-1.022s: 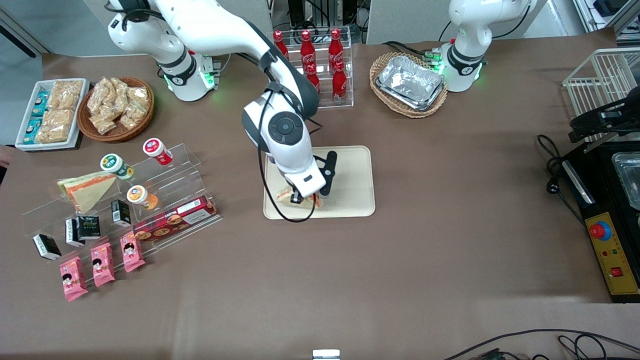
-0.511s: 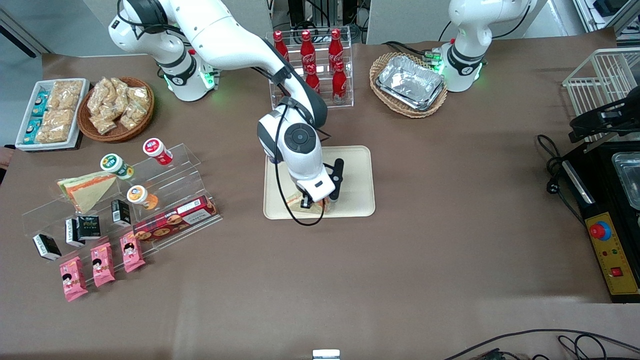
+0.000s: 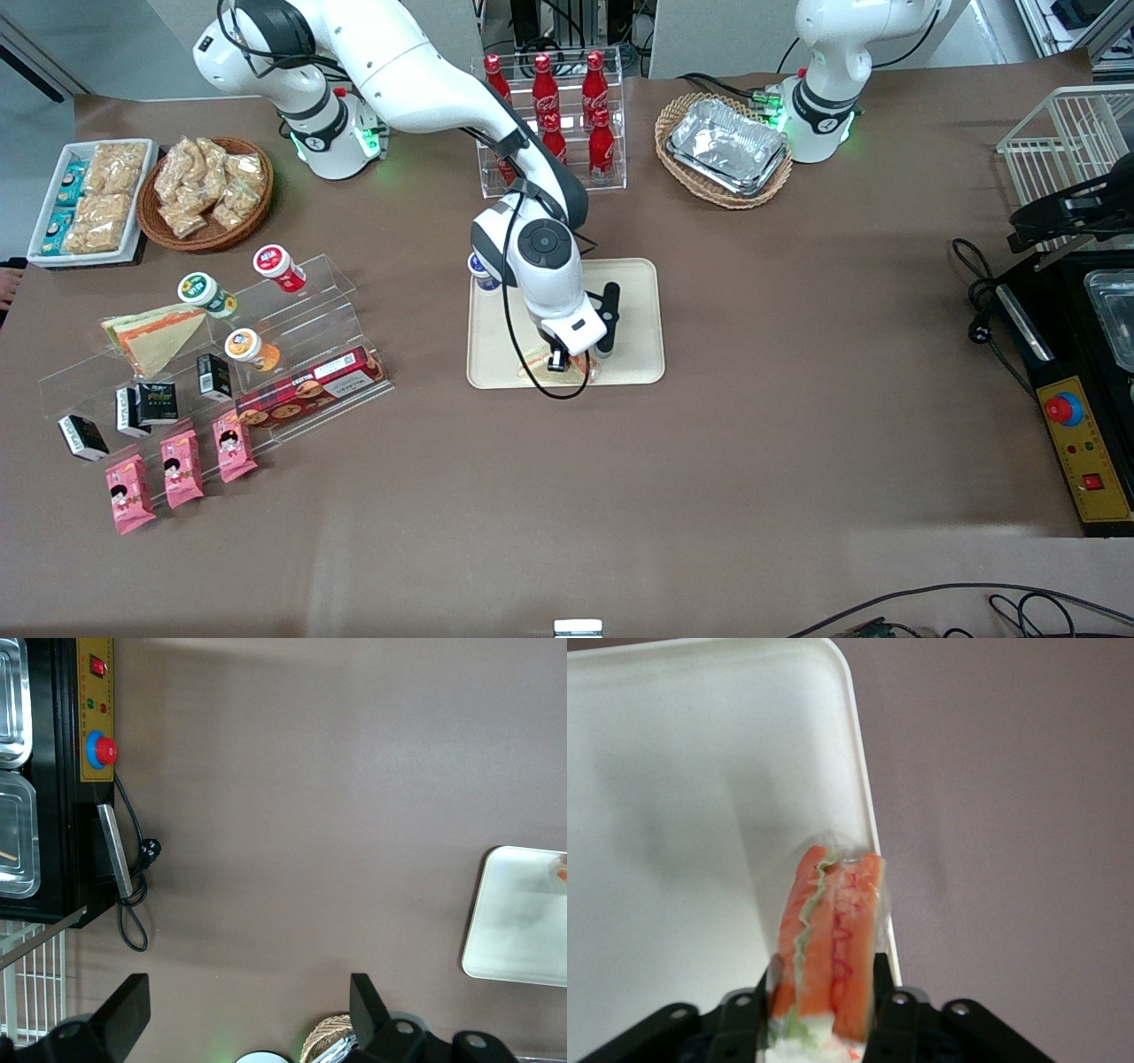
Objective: Place sandwich on tray
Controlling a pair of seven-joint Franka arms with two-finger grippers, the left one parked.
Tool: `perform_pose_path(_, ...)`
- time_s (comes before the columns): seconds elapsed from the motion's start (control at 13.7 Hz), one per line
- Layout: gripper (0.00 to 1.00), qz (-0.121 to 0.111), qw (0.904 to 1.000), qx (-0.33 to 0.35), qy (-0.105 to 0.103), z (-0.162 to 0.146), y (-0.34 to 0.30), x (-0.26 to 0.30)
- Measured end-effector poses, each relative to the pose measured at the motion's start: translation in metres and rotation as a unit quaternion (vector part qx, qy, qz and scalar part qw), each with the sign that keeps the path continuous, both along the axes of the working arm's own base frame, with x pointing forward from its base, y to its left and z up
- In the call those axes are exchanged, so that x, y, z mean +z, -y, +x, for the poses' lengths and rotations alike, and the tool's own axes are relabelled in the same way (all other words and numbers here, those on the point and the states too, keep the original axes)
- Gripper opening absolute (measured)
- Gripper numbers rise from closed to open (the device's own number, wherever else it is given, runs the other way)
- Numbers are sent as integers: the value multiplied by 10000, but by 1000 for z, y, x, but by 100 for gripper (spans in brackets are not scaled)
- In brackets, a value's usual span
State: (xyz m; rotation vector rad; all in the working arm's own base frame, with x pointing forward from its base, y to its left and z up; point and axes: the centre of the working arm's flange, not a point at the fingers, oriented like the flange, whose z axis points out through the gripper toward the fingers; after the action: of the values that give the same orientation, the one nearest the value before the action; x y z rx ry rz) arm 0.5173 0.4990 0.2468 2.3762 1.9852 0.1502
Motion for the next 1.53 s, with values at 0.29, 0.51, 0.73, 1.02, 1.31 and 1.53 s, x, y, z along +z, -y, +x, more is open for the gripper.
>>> perform_pose_path(0.29,65,105,9999,-108,27,4,0,2)
perform_pose_path(0.51,94,223,9993,-293,64,19,12,15)
perform_pose_path(0.73,100,331,9976,-600,-64,40,38,57)
perform_pose_path(1.02,100,445,9918,-1159,-303,73,114,150)
perform_pose_path(1.31,100,575,9790,-1912,-402,108,224,210)
perform_pose_path(1.53,100,542,9702,-2281,-618,112,282,238)
